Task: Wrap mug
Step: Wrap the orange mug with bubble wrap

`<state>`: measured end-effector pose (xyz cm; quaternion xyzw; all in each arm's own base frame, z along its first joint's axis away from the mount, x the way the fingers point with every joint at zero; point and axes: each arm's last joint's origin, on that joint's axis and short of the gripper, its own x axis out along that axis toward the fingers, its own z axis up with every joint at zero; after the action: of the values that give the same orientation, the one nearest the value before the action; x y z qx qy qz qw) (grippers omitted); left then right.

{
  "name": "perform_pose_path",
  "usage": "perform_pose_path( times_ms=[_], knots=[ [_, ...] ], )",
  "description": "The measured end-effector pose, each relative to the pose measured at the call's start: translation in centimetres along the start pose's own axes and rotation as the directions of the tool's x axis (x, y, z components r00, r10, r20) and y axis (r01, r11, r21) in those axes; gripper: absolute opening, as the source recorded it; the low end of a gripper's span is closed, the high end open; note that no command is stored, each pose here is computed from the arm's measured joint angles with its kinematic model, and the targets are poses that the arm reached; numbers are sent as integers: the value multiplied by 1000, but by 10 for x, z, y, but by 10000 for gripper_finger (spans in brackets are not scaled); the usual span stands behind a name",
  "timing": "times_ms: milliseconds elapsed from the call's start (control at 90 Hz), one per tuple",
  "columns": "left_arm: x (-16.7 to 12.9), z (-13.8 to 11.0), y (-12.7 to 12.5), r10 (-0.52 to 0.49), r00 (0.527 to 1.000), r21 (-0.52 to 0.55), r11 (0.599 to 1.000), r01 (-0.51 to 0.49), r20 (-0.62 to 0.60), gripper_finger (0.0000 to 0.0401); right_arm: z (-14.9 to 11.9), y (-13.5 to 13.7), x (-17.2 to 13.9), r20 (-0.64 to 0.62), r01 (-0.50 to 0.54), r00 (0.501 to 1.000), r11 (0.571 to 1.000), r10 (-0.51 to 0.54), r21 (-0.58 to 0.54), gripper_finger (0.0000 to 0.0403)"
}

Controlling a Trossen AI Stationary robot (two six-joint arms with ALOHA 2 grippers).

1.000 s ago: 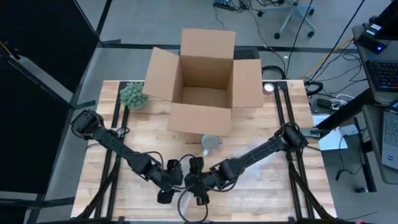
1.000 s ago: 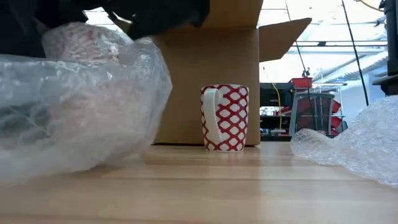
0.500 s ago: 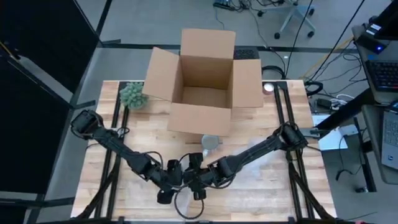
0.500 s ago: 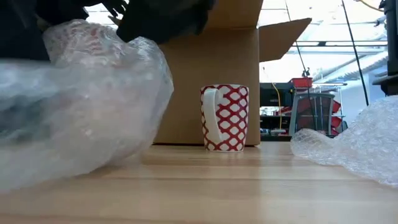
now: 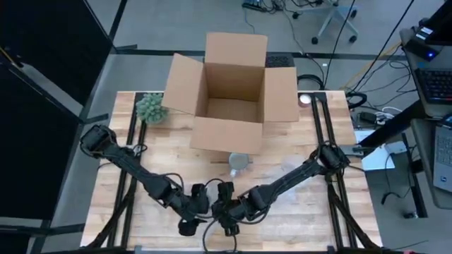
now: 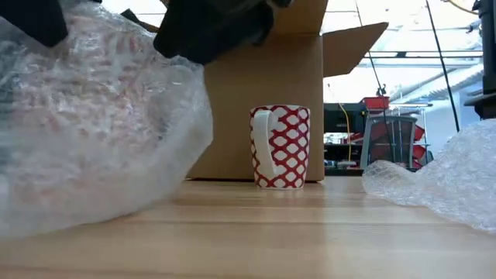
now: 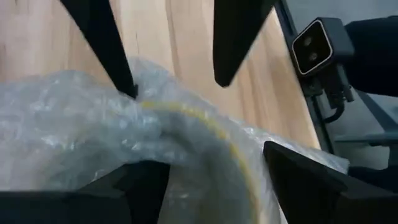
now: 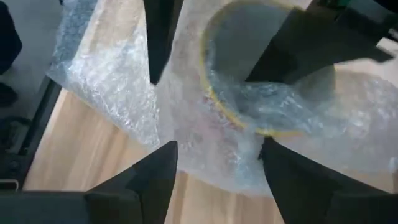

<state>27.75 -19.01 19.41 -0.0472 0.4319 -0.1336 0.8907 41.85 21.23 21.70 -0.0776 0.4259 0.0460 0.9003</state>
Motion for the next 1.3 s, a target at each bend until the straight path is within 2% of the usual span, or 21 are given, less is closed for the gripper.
perform_pose_path(
  times_ms=[167,322,478,567,856,1144,1300],
  knots=[
    [0,-2,-4,8,1000,2,1000,-8,2,245,12,-3,-18,78,-9,997,1000,9,4,217],
    [3,-4,-5,22,1000,7,1000,-22,9,244,19,0,-6,177,-7,984,1000,7,-2,217],
    [4,-4,-5,30,1000,-3,1000,-30,6,245,8,3,20,132,6,991,1000,-6,4,217],
    [1,-2,-6,26,1000,-9,1000,-26,2,245,7,4,25,131,6,991,1000,-9,20,217],
    [-16,10,-14,49,996,8,999,-49,-72,245,6,5,26,131,7,991,1000,-10,20,217],
    [-35,24,-29,83,993,46,996,-80,-88,245,7,3,27,133,9,991,1000,-11,13,217],
    [-57,29,-46,180,977,89,981,-171,-111,244,7,3,27,133,10,991,1000,-12,13,217]
  ],
)
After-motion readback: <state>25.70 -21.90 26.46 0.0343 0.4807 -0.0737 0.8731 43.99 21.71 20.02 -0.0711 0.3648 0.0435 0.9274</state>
